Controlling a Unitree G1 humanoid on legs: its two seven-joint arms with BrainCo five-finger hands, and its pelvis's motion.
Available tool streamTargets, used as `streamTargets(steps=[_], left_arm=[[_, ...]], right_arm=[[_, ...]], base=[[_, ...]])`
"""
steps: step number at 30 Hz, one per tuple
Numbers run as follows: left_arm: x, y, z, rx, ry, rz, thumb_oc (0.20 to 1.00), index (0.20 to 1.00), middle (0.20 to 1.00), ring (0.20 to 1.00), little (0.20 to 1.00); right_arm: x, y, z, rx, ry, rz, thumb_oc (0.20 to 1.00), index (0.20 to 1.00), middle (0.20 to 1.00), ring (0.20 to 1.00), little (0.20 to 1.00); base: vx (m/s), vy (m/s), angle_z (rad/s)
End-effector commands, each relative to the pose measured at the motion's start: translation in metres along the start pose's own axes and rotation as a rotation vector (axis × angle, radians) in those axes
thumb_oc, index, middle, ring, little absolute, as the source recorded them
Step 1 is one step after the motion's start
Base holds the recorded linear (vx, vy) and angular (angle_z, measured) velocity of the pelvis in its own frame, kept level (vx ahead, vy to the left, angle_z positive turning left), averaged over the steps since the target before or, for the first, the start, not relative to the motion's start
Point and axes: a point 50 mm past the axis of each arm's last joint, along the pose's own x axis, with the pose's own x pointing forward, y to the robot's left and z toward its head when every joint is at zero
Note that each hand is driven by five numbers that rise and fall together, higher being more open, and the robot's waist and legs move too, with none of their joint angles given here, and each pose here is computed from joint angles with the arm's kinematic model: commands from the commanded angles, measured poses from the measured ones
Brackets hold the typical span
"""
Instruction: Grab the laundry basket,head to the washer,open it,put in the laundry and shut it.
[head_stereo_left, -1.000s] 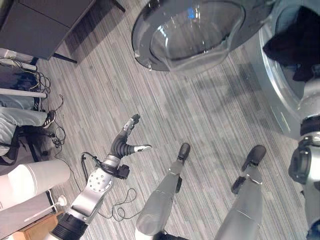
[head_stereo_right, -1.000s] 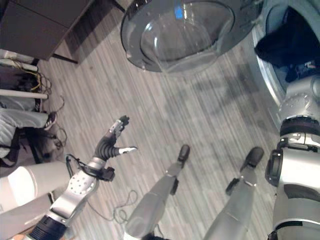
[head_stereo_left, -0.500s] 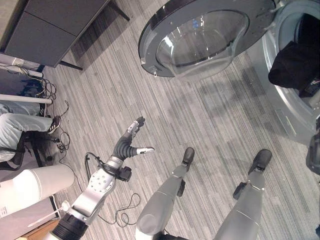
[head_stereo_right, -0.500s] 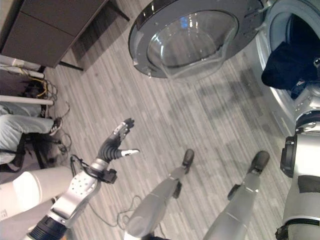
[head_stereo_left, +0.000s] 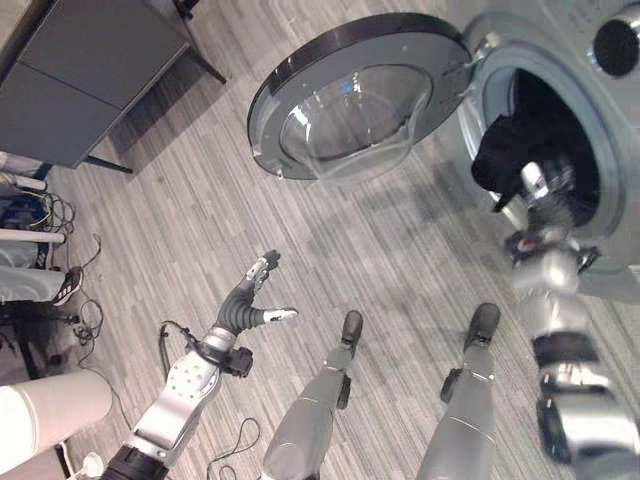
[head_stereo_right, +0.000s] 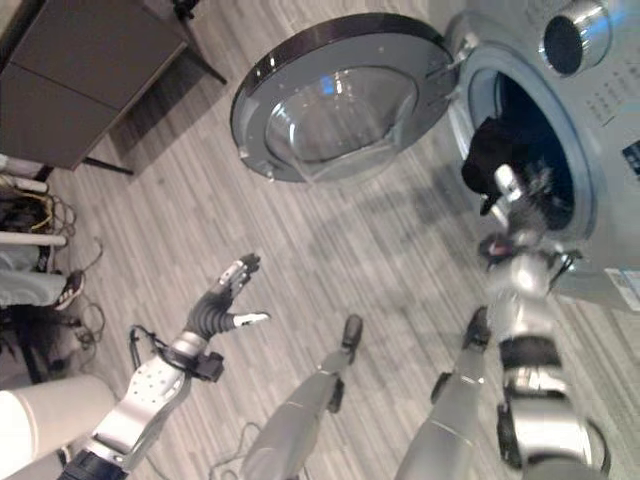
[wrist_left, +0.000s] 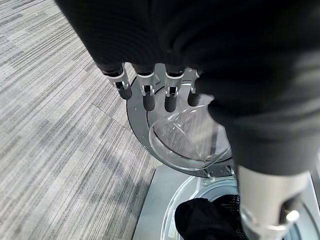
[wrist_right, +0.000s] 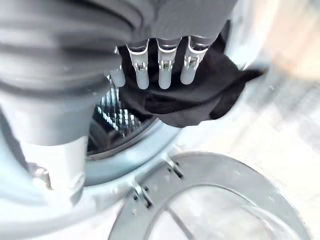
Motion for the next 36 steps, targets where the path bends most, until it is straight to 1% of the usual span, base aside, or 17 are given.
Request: streamTargets(steps=[1, 2, 4, 6, 8, 15, 19, 20, 21, 22, 23, 24, 28, 29, 30, 31, 36], left_arm=[[-0.013, 0.006, -0.001, 0.074, 0.000, -0.019, 1.000, 1.000, 1.000, 1.000, 1.000], [-0.016, 0.010, -0.002, 0.088, 0.009, -0.001, 1.000, 1.000, 1.000, 1.000, 1.000], [-0.019, 0.012, -0.003, 0.096, 0.018, 0.010, 1.000, 1.000, 1.000, 1.000, 1.000], [-0.025, 0.016, -0.006, 0.104, 0.039, 0.034, 1.000, 1.000, 1.000, 1.000, 1.000], [-0.028, 0.017, -0.006, 0.098, 0.043, 0.047, 1.000, 1.000, 1.000, 1.000, 1.000], [-0.032, 0.016, -0.009, 0.094, 0.064, 0.058, 1.000, 1.000, 1.000, 1.000, 1.000], [-0.032, 0.016, -0.009, 0.095, 0.062, 0.059, 1.000, 1.000, 1.000, 1.000, 1.000], [-0.031, 0.014, -0.009, 0.068, 0.065, 0.064, 1.000, 1.000, 1.000, 1.000, 1.000], [-0.030, 0.014, -0.009, 0.058, 0.060, 0.070, 1.000, 1.000, 1.000, 1.000, 1.000], [-0.025, 0.013, -0.002, 0.047, 0.027, 0.073, 1.000, 1.000, 1.000, 1.000, 1.000], [-0.025, 0.013, -0.002, 0.047, 0.026, 0.073, 1.000, 1.000, 1.000, 1.000, 1.000], [-0.023, 0.012, 0.000, 0.047, 0.016, 0.070, 1.000, 1.000, 1.000, 1.000, 1.000], [-0.023, 0.012, 0.000, 0.047, 0.015, 0.070, 1.000, 1.000, 1.000, 1.000, 1.000], [-0.023, 0.008, 0.002, 0.046, 0.002, 0.050, 1.000, 1.000, 1.000, 1.000, 1.000], [-0.021, 0.007, 0.004, 0.045, -0.006, 0.048, 1.000, 1.000, 1.000, 1.000, 1.000], [-0.016, 0.003, 0.008, 0.052, -0.033, 0.023, 1.000, 1.000, 1.000, 1.000, 1.000], [-0.009, -0.001, 0.010, 0.047, -0.049, 0.008, 1.000, 1.000, 1.000, 1.000, 1.000]], right_arm=[[-0.007, -0.007, 0.013, -0.007, -0.106, 0.071, 1.000, 1.000, 1.000, 1.000, 1.000], [-0.021, -0.009, -0.005, 0.015, -0.043, 0.100, 1.000, 1.000, 1.000, 1.000, 1.000], [-0.031, -0.011, -0.015, 0.039, -0.007, 0.112, 1.000, 1.000, 1.000, 1.000, 1.000], [-0.063, -0.022, -0.051, 0.125, 0.122, 0.097, 1.000, 1.000, 1.000, 1.000, 1.000], [-0.086, -0.030, -0.081, 0.110, 0.255, 0.058, 1.000, 1.000, 1.000, 1.000, 1.000], [-0.105, -0.029, -0.125, 0.063, 0.471, 0.007, 1.000, 1.000, 1.000, 1.000, 1.000], [-0.105, -0.029, -0.125, 0.064, 0.470, 0.008, 1.000, 1.000, 1.000, 1.000, 1.000], [-0.100, -0.024, -0.145, -0.027, 0.583, -0.075, 1.000, 1.000, 1.000, 1.000, 1.000], [-0.096, -0.021, -0.147, -0.031, 0.595, -0.091, 1.000, 1.000, 1.000, 1.000, 1.000], [-0.059, -0.012, -0.129, 0.002, 0.532, -0.192, 1.000, 1.000, 1.000, 1.000, 1.000], [-0.058, -0.012, -0.129, 0.003, 0.531, -0.192, 1.000, 1.000, 1.000, 1.000, 1.000], [-0.042, -0.012, -0.116, 0.027, 0.488, -0.234, 1.000, 1.000, 1.000, 1.000, 1.000], [-0.042, -0.012, -0.116, 0.027, 0.487, -0.234, 1.000, 1.000, 1.000, 1.000, 1.000], [-0.013, -0.018, -0.086, 0.060, 0.400, -0.324, 1.000, 1.000, 1.000, 1.000, 1.000], [-0.010, -0.019, -0.083, 0.061, 0.392, -0.326, 1.000, 1.000, 1.000, 1.000, 1.000], [0.020, -0.031, -0.039, 0.111, 0.273, -0.419, 1.000, 1.000, 1.000, 1.000, 1.000], [0.036, -0.041, -0.006, 0.142, 0.189, -0.481, 1.000, 1.000, 1.000, 1.000, 1.000]], base=[[0.00, 0.000, 0.00], [0.00, 0.000, 0.00], [0.00, 0.000, 0.00], [0.00, 0.000, 0.00], [0.00, 0.000, 0.00], [0.00, 0.000, 0.00], [0.00, 0.003, -0.04], [0.00, 0.000, 0.00], [-0.05, 0.017, -0.04], [-0.03, 0.015, -0.03], [-0.04, 0.018, -0.01], [-0.01, 0.000, 0.07], [0.00, 0.000, 0.06], [-0.03, 0.003, -0.03], [-0.08, -0.022, 0.10], [0.02, -0.057, 0.27], [0.01, -0.029, 0.49]])
